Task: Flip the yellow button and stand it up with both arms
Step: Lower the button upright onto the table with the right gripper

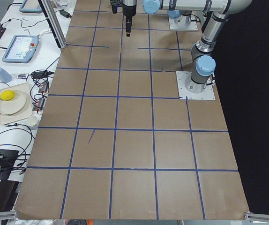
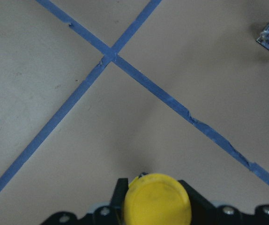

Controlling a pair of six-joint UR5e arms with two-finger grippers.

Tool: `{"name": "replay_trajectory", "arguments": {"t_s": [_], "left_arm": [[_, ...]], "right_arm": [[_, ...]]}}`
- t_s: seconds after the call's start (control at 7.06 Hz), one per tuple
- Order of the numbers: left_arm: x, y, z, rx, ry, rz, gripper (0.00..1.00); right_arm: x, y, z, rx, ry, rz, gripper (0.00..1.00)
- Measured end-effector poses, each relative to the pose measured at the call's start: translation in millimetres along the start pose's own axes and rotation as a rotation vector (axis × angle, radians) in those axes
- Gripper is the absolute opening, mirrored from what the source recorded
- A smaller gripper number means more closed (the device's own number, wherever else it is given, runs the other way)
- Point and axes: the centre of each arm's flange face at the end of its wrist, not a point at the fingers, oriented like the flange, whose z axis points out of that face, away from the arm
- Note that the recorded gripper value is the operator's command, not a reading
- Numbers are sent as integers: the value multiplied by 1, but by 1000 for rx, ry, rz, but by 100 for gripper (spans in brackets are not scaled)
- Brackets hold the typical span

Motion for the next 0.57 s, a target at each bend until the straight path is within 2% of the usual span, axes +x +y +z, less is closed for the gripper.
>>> {"name": "replay_trajectory", "arguments": {"t_s": [0.42, 0.57], "left_arm": [[0, -1, -3, 7, 1, -1, 100], [0, -1, -4, 8, 1, 0, 100]], "right_arm": [[-5, 7, 10, 52, -9, 2, 19], [-8, 14, 14, 65, 3, 13, 19]]}}
